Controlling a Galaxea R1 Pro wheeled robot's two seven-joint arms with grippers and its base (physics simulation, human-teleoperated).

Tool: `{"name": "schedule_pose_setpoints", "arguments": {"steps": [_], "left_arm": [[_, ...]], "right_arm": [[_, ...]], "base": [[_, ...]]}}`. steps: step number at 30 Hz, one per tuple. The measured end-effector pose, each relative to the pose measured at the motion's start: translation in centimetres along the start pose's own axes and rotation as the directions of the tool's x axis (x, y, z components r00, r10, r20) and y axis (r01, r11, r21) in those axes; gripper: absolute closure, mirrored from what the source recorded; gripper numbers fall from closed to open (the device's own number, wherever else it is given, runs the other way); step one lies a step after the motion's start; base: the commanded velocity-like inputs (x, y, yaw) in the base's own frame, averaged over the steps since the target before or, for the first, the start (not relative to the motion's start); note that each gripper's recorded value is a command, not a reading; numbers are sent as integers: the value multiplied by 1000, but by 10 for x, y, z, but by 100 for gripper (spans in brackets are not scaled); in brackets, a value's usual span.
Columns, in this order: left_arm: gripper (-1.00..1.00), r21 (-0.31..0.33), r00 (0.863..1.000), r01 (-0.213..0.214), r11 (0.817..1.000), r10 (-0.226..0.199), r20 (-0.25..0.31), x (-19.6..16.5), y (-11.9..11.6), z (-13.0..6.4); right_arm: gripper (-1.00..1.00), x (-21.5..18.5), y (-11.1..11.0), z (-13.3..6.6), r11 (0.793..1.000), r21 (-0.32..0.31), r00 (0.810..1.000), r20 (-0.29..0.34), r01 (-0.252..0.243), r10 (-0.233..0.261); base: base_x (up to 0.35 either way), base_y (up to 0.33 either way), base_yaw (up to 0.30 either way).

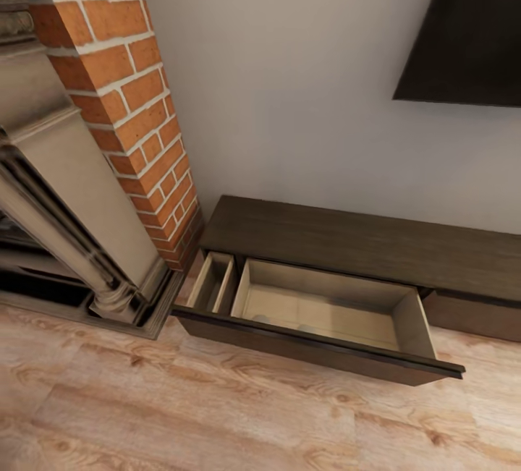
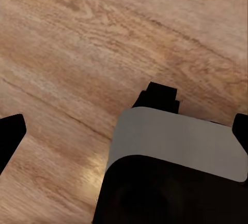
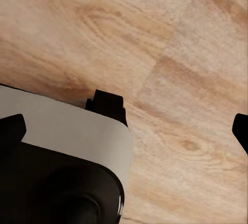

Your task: Place each of the two pumpkins and all three candles from the living room inside a cabinet in the living room (use any cabinet), then make sure every cabinet is closed, and position the cauldron so it is next to a table in the living room.

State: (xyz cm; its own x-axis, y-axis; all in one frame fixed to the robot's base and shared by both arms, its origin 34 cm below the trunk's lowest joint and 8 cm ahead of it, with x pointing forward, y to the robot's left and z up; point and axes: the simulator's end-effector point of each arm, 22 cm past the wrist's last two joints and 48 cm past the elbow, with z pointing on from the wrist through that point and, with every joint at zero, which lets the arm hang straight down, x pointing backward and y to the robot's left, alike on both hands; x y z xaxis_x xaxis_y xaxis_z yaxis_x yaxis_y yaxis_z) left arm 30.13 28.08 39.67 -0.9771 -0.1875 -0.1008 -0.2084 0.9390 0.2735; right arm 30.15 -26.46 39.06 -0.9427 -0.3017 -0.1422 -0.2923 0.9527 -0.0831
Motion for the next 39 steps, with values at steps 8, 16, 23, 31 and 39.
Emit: {"name": "schedule_pose_setpoints", "arguments": {"steps": [8, 16, 23, 31, 39], "left_arm": [[-100, -40, 1000, -1, 999, 1, 7, -5, 29, 7], [-100, -41, 1000, -1, 999, 1, 7, -4, 30, 7], [-100, -41, 1000, -1, 999, 1, 7, -5, 30, 7], [-100, -41, 1000, -1, 999, 1, 7, -5, 30, 7], [-100, -41, 1000, -1, 999, 1, 7, -5, 30, 7]], "right_arm": [[-100, 0, -2, 0, 999, 9, 999, 0, -32, 32], [-100, -1, -2, 0, 999, 7, 999, 1, -33, 33], [-100, -1, -1, 0, 999, 6, 999, 2, -33, 33], [-100, -1, -1, 0, 999, 6, 999, 2, -33, 33], [-100, -1, -1, 0, 999, 6, 999, 2, -32, 32]], "base": [[0, 0, 290], [0, 0, 290], [0, 0, 290], [0, 0, 290], [0, 0, 290]]}}
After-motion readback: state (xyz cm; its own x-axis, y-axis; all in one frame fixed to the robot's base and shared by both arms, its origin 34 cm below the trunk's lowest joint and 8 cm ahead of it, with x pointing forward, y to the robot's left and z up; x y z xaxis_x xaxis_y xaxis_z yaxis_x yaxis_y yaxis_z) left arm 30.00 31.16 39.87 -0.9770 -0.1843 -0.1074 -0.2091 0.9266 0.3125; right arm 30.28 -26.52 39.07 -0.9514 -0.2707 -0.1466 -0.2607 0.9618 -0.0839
